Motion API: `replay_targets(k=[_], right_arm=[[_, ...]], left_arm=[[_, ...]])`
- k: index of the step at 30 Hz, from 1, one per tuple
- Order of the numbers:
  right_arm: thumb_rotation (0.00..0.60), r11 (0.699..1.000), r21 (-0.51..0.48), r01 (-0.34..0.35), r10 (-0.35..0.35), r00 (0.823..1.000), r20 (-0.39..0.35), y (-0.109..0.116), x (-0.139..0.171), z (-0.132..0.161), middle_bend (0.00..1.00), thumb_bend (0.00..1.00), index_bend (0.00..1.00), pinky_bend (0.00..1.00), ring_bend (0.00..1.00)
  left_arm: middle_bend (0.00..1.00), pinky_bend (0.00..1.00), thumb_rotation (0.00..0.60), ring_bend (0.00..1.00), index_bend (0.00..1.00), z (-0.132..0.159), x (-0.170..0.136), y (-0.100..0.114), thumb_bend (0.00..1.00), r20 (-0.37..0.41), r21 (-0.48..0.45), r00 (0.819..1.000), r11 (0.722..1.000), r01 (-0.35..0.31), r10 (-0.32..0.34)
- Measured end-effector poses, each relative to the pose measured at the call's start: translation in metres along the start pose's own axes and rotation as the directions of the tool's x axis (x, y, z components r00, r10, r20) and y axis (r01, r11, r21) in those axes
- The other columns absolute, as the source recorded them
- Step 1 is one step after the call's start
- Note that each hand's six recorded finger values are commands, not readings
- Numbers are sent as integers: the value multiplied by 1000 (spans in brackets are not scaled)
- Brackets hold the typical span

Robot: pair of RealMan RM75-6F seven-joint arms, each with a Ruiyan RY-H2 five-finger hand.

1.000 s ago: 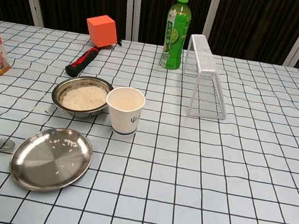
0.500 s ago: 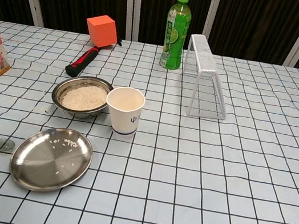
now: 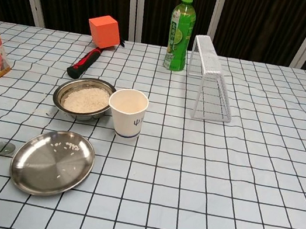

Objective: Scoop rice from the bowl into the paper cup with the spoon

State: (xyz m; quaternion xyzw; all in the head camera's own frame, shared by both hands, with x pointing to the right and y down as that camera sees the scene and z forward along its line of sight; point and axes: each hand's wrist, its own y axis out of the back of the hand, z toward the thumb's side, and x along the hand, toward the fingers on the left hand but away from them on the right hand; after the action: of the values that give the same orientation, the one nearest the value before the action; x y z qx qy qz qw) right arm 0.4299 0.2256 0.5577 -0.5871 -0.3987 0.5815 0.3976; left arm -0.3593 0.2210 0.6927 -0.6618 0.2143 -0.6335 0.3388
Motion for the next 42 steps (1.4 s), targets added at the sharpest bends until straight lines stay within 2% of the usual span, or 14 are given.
replay_targets(k=[18,33,42], right_arm=[[600,1000,-2,0,0,1000,0,0,0,0,0,383,0,0,0],[600,1000,-3,3,-3,1000,1,0,0,0,0,384,0,0,0],[600,1000,-2,2,-2,1000,0,0,0,0,0,384,0,0,0]], left_arm=[[962,988,600,958,488,-15,4,-9,402,-55,16,998,1000,27,-26],[962,989,600,958,493,-10,6,-12,404,-52,13,998,999,38,-37],[970,993,600,963,549,-11,7,-13,448,-57,14,998,999,40,-39]])
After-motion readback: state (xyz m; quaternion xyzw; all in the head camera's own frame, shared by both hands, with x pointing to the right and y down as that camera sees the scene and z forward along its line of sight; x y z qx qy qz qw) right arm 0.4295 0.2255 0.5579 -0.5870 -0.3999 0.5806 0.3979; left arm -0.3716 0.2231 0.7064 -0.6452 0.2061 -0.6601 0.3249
